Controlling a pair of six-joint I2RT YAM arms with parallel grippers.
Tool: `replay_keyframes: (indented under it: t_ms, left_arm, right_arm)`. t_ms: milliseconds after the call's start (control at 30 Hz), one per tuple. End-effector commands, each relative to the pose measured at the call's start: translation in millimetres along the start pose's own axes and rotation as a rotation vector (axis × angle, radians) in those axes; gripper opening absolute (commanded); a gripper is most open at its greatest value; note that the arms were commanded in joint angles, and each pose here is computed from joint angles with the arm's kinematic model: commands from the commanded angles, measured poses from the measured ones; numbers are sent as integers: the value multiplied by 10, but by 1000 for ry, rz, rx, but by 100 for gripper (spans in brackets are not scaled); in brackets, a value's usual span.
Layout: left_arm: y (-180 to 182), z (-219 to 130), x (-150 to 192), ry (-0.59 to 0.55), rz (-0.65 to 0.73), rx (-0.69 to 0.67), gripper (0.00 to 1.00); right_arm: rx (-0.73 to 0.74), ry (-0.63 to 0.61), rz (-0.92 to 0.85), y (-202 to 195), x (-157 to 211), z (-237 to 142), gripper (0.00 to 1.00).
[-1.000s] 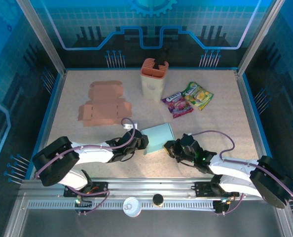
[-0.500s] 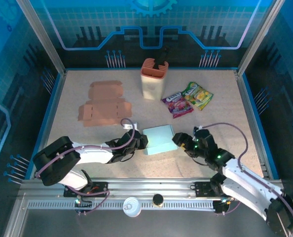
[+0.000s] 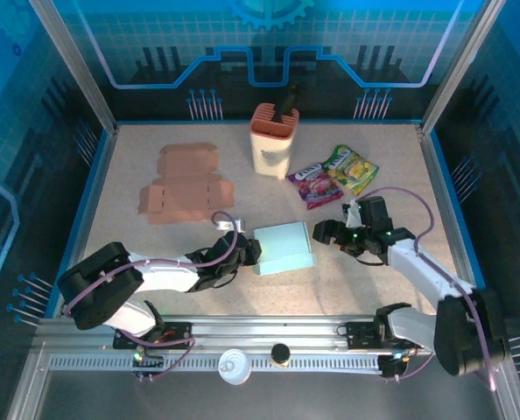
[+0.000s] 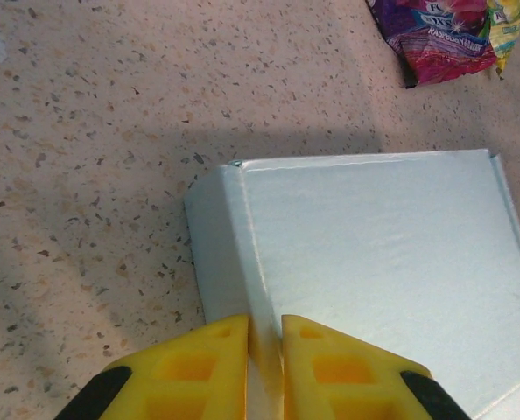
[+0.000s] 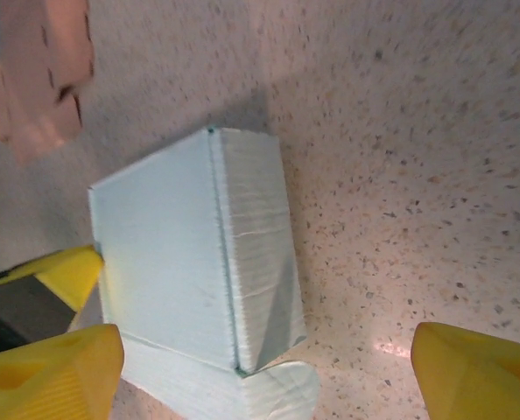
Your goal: Fold the paper box
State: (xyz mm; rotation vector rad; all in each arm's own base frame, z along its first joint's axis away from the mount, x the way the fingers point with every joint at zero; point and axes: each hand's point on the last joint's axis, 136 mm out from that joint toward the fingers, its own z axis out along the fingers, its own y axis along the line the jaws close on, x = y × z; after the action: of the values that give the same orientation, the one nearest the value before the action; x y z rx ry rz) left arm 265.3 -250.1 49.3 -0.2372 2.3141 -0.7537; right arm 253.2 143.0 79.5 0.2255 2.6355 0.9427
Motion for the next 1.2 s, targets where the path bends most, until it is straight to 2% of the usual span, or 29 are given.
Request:
replay_keyframes:
  t_ms: [0, 200, 433, 833, 967, 1167]
  left_arm:
    - [323, -17, 142, 40, 11, -91, 16]
    - [398, -18, 163, 39, -1, -98, 15]
    - [471, -18, 197, 45, -4, -110, 15]
    - [497, -5, 180, 47, 2, -113, 15]
    - [396, -37, 97, 36, 36, -90, 20]
    - [45, -203, -172, -3, 222, -29, 38]
  right_arm:
    - [-94, 44, -93, 181, -25, 81, 85]
    - [-152, 125, -121, 295, 52, 346, 84]
    - [-221, 147, -100, 386, 70, 482, 81]
    - [-328, 180, -55, 589, 78, 597, 64]
    - [-339, 164, -22, 614, 72, 565, 58]
    - [-374, 158, 67, 679, 44, 527, 48]
